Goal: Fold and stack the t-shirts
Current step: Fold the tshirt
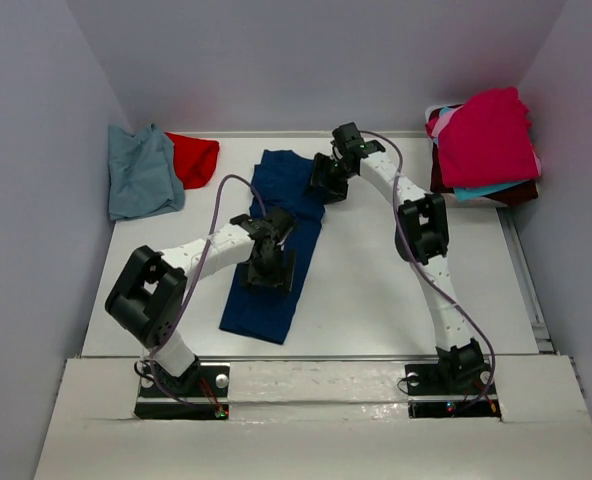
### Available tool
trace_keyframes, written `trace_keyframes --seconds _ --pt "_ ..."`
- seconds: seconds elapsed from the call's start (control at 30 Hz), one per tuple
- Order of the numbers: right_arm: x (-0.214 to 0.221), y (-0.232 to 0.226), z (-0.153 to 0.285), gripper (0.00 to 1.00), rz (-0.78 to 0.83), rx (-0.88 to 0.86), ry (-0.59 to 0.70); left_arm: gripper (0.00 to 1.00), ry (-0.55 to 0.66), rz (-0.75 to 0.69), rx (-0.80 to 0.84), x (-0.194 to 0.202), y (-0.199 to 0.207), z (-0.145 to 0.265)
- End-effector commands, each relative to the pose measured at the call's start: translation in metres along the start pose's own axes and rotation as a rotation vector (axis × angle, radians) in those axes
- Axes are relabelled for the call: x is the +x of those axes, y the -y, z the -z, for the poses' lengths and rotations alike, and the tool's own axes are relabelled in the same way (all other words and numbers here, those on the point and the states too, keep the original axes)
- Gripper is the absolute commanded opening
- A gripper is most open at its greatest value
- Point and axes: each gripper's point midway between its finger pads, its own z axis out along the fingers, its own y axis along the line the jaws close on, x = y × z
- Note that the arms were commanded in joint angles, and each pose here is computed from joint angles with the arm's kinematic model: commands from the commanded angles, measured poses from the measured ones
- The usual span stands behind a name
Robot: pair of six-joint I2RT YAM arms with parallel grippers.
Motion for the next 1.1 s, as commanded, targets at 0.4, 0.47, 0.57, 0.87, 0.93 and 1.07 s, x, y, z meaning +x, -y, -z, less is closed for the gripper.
trace_keyframes --seconds 0.4,0.47,0.57,0.87,0.93,1.07 --pt "-0.076 0.052 0.010 0.73 -0.103 -0.050 0.139 0.84 -0.259 -0.058 0.020 0.074 0.007 -0.021" --pt "-0.082 0.057 0.011 0.73 -0.122 -0.066 0.146 0.84 -0.287 -0.077 0.024 0.079 0.012 -0.023" --pt "-0.090 0.066 0.015 0.74 -0.141 -0.084 0.152 0.83 -0.328 -0.115 0.034 0.090 0.021 -0.026" --pt "-0.083 0.060 0.024 0.74 -0.118 -0.105 0.131 0.83 -0.410 -0.151 0.088 0.129 0.036 -0.026" --pt "-0.082 0.058 0.027 0.74 -0.112 -0.107 0.133 0.83 -0.424 -0.165 0.100 0.136 0.039 -0.024" --pt "-0.082 0.053 0.035 0.74 -0.094 -0.115 0.134 0.82 -0.438 -0.202 0.130 0.146 0.051 -0.020"
